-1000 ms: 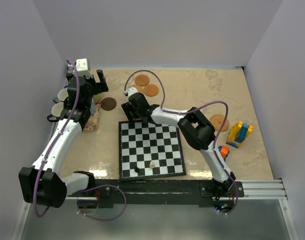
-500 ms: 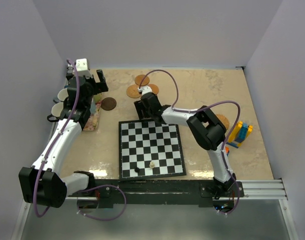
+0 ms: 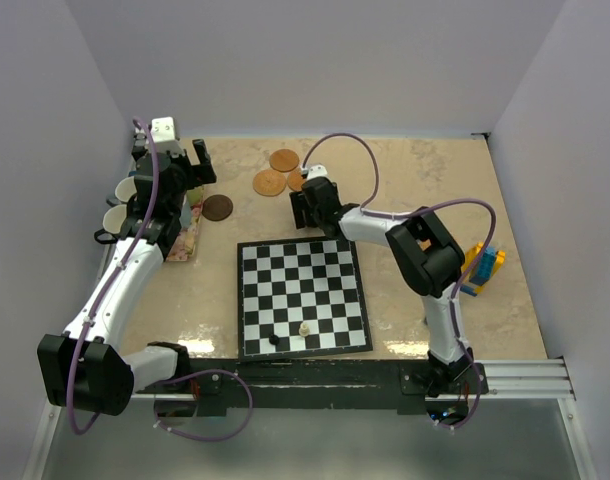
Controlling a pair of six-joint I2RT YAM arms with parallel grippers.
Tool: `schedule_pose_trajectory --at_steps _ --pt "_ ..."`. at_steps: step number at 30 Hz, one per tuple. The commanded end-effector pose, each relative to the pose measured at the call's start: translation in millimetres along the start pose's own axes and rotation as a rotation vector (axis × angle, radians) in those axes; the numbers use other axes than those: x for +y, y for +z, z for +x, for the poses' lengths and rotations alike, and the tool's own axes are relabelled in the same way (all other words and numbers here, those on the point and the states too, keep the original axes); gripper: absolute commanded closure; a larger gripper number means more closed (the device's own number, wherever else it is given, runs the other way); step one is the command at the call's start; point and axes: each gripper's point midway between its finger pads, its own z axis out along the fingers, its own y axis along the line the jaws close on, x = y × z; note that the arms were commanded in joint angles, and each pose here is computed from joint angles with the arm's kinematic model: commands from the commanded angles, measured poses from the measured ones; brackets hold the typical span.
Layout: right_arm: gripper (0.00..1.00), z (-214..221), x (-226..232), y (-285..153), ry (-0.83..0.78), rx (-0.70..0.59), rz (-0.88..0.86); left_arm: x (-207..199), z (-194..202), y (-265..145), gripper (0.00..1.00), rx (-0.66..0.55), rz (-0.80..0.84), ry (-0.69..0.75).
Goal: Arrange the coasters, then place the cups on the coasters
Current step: Move the coaster to the center of the board.
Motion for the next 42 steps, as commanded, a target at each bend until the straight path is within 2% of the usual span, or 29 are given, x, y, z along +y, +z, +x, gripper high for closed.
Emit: schedule_pose_trajectory --at_steps 1,42 --pt "0.2 39.8 -40.3 5.0 -0.003 0.141 0.102 0.1 -12.1 0.5 0.0 -0.049 0.001 -0.03" --pt "0.19 26.7 -63.4 43.9 -0.015 0.108 0.202 -1.1 -7.8 2.8 0.0 -0.037 0.006 -0.032"
